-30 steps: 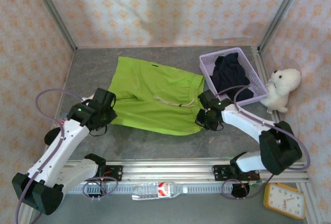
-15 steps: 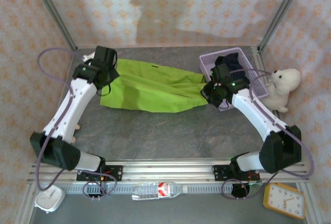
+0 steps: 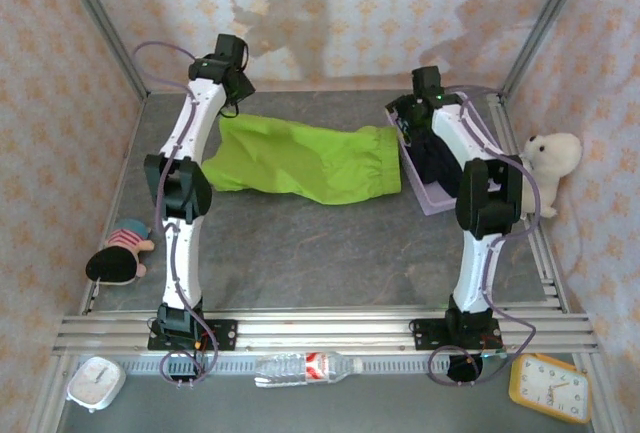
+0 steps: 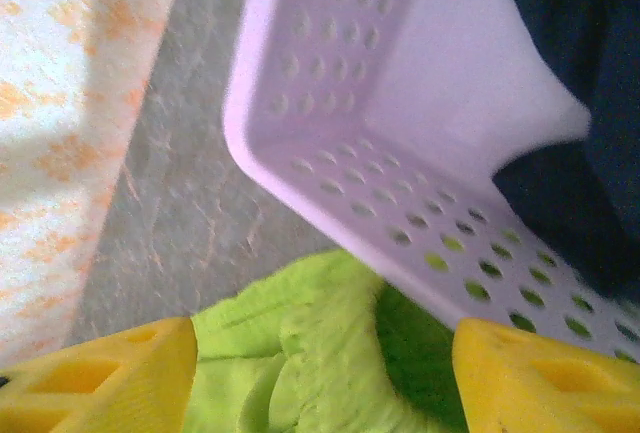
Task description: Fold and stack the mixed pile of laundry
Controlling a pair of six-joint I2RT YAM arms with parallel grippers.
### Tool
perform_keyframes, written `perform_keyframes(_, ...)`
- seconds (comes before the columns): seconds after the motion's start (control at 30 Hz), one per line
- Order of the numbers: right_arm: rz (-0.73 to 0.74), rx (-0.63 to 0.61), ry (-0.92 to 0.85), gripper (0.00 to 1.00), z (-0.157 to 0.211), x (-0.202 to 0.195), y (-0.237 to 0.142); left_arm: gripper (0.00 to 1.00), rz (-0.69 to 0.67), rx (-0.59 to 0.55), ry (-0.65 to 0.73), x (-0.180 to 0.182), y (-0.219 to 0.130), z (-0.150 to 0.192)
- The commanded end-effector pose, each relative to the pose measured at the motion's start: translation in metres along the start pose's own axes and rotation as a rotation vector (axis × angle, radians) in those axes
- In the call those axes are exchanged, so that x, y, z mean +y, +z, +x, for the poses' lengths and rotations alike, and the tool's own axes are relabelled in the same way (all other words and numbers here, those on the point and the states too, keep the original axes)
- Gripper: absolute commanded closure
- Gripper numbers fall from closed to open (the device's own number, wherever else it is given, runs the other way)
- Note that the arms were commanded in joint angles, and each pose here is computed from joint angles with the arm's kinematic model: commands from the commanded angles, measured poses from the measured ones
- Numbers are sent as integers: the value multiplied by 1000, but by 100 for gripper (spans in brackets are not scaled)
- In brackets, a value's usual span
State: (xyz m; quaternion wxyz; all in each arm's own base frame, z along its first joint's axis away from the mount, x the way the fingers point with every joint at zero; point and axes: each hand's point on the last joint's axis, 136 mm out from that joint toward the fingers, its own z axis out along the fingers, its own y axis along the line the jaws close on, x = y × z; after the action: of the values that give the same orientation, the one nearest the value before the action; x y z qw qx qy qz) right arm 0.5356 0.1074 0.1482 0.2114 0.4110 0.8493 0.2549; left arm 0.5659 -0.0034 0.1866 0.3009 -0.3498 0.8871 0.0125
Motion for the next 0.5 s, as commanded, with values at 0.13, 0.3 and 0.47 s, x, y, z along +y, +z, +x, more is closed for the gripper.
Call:
perform_keyframes(0.13, -14, 22, -216, 34, 37, 20, -32, 2, 53, 52, 8, 10, -40, 18)
perform_keyframes(0.3, 25, 71, -356, 40, 89, 9, -37, 19, 91, 119, 52, 15, -42, 67)
perform_keyframes(0.47, 86, 144, -446, 45, 127, -12, -22, 36, 94, 229, 32, 30, -18, 125)
